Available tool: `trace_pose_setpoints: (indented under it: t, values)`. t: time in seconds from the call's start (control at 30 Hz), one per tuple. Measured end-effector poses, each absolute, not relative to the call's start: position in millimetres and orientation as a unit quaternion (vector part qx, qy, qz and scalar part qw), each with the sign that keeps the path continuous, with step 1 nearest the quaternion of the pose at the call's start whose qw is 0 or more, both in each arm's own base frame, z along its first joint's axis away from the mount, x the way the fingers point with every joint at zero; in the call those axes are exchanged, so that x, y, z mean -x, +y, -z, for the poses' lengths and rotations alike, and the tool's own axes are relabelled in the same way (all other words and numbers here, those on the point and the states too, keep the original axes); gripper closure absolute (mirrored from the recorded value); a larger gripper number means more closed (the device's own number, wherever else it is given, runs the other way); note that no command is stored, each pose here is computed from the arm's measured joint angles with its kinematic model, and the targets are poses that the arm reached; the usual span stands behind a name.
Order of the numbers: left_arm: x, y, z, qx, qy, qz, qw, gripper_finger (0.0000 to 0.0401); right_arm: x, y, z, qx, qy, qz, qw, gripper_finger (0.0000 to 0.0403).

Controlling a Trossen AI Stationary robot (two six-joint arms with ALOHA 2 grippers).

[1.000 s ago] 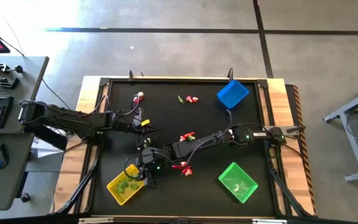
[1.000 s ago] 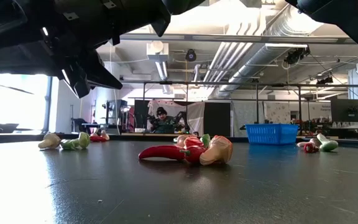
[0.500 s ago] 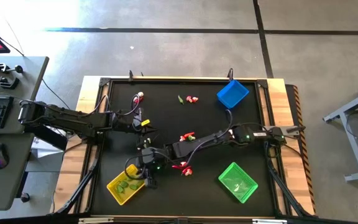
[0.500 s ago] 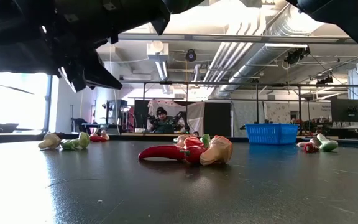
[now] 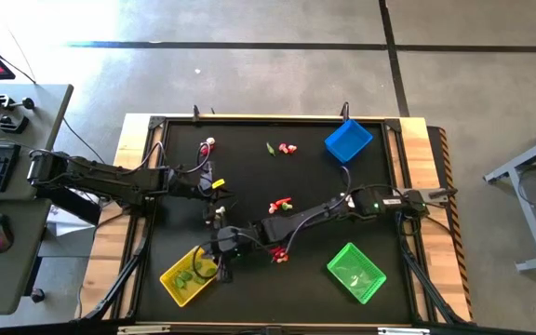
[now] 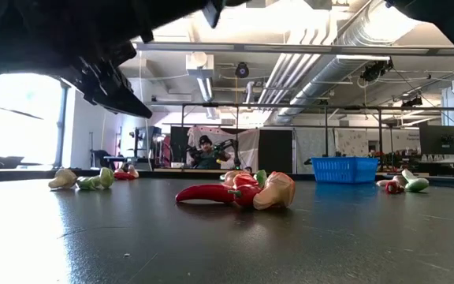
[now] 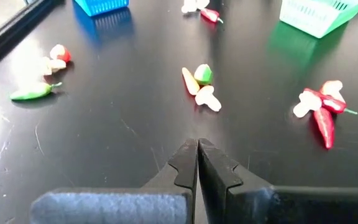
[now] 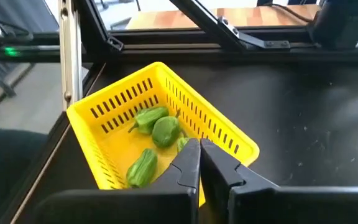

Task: Sort produce into baskets
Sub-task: Put the green broccoli into the green bin

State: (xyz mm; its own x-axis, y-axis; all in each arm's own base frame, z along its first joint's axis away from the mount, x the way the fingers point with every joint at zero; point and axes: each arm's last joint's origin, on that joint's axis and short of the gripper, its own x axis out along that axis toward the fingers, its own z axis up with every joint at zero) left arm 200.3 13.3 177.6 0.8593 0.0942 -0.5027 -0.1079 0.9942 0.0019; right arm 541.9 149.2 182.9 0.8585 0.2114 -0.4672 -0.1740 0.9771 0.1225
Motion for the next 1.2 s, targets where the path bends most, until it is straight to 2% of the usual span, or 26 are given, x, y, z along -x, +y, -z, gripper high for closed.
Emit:
trace_pose_setpoints:
  t: [0.17, 0.3, 0.67, 0.9, 0.97, 1.13, 1.2]
  values:
    - [-201.1, 13.4, -179.2, 0.013, 0.251, -0.052, 0.966, 0.0401, -530.9, 141.5, -177.8, -0.07, 0.223, -0.096, 0.968, 0.0402]
    - [-201.5, 13.4, -179.9, 0.013, 0.248, -0.052, 0.967, 0.0401, -508.8, 133.2, -185.2, -0.067, 0.207, -0.055, 0.974, 0.0403]
    - [-203.7, 14.8, -184.3, 0.029, 0.221, -0.059, 0.973, 0.0401, -396.3, 99.5, -186.4, -0.123, 0.15, 0.119, 0.974, 0.0403]
    - [-204.1, 14.7, -185.1, 0.039, 0.217, -0.061, 0.974, 0.0401, -326.7, 83.1, -168.7, -0.174, 0.134, 0.239, 0.946, 0.0403]
    - [-204.3, 14.8, -185.5, 0.039, 0.214, -0.061, 0.974, 0.0401, -312.9, 77.7, -162.2, -0.184, 0.144, 0.243, 0.941, 0.0403]
    - [-204.2, 14.7, -185.2, 0.04, 0.216, -0.061, 0.974, 0.0401, -298.5, 73.0, -150.6, -0.197, 0.206, 0.155, 0.946, 0.0403]
    - [-204.2, 14.7, -185.2, 0.04, 0.216, -0.061, 0.974, 0.0401, -296.7, 72.1, -147.0, -0.19, 0.226, 0.151, 0.943, 0.0401]
